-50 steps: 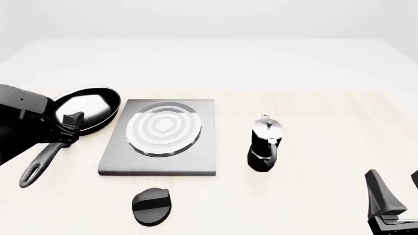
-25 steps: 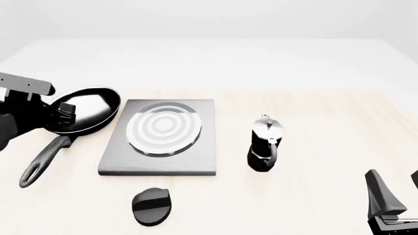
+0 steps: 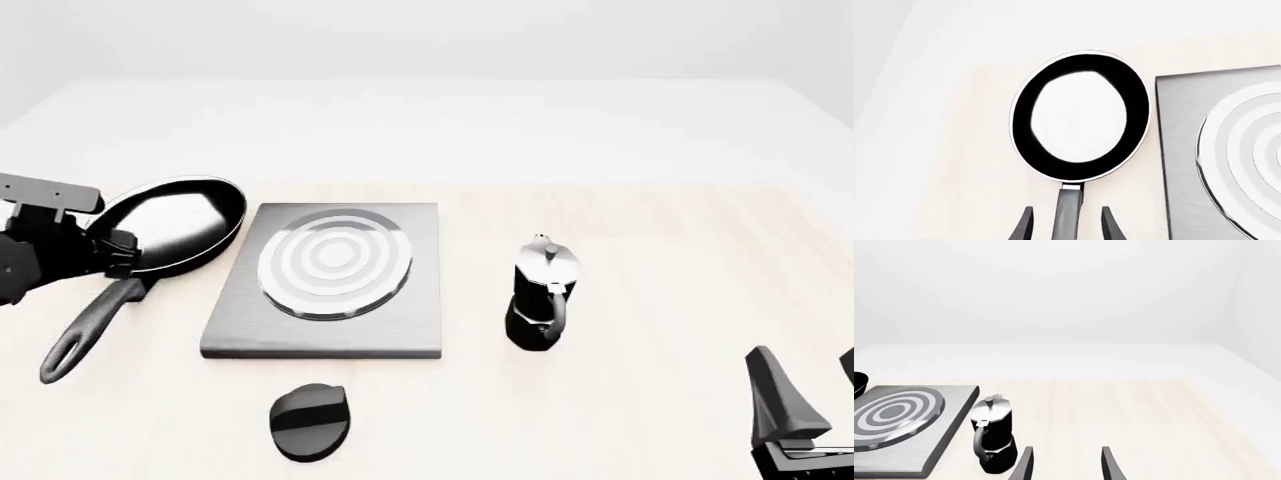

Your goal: Turn on the stove and put the frying pan on it.

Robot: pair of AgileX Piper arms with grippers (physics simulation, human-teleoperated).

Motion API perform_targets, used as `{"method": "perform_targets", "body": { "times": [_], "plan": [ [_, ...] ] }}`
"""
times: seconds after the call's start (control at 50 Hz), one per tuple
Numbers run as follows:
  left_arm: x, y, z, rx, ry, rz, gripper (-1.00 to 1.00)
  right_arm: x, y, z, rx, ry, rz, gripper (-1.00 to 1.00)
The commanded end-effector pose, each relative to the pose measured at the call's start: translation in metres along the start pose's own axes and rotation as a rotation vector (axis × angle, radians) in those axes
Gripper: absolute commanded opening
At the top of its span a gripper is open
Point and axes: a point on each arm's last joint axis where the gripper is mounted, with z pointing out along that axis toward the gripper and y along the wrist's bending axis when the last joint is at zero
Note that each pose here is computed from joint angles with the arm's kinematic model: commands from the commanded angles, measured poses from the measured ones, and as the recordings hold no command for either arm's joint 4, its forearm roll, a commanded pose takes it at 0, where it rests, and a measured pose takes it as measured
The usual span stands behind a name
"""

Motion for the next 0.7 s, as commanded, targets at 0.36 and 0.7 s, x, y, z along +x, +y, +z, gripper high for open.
{"method": "perform_targets", "body": {
  "times": [0.36, 0.7],
  "plan": [
    [0.044, 0.004, 0.051, -0.011, 0.099, 0.019, 1.0, 0.0, 0.0, 0.0, 0.0, 0.0, 0.0, 1.0],
    [0.072, 0.001, 0.074, -0.007, 0.143, 0.03, 1.0, 0.0, 0.0, 0.0, 0.0, 0.0, 0.0, 1.0]
  ]
}}
